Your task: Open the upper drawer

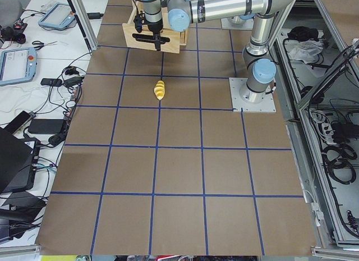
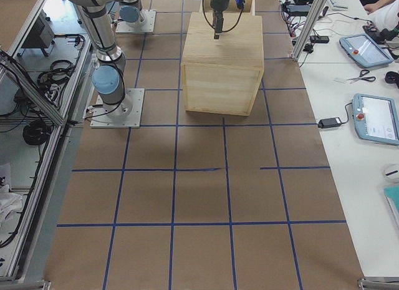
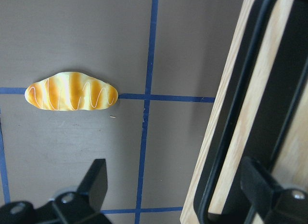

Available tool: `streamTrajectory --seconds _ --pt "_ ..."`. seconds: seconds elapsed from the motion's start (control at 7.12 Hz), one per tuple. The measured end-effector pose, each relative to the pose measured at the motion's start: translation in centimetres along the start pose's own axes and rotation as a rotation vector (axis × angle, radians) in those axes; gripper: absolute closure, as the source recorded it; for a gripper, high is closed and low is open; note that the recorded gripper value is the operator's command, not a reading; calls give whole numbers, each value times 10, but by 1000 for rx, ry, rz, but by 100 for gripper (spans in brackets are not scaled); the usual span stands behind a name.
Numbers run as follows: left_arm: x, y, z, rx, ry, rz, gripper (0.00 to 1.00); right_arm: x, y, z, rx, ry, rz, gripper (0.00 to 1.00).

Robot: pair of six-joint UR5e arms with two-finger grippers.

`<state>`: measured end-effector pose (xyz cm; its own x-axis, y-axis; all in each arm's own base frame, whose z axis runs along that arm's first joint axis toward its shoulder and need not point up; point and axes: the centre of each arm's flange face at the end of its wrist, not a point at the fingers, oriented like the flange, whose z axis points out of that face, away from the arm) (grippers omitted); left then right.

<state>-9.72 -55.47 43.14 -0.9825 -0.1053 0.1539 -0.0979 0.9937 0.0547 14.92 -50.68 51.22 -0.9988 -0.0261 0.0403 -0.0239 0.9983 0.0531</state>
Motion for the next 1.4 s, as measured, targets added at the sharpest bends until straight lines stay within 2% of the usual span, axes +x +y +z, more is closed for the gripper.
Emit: streamTrajectory --seconds 0.14,0.56,0.84,1.12,1.26,1.4 --pt "3 14 -21 7 -12 3 0 0 0 0 0 0 0 0" --pt "11 81 -96 70 -117 22 3 0 0 0 0 0 0 0" --pt "6 115 -102 91 -177 25 5 0 0 0 0 0 0 0" --pt "7 110 -103 162 -192 31 0 0 0 0 0 0 0 0" --pt "10 100 -105 208 -191 38 0 0 0 0 1 0 0 0" --pt "13 91 -105 227 -186 44 0 0 0 0 1 0 0 0"
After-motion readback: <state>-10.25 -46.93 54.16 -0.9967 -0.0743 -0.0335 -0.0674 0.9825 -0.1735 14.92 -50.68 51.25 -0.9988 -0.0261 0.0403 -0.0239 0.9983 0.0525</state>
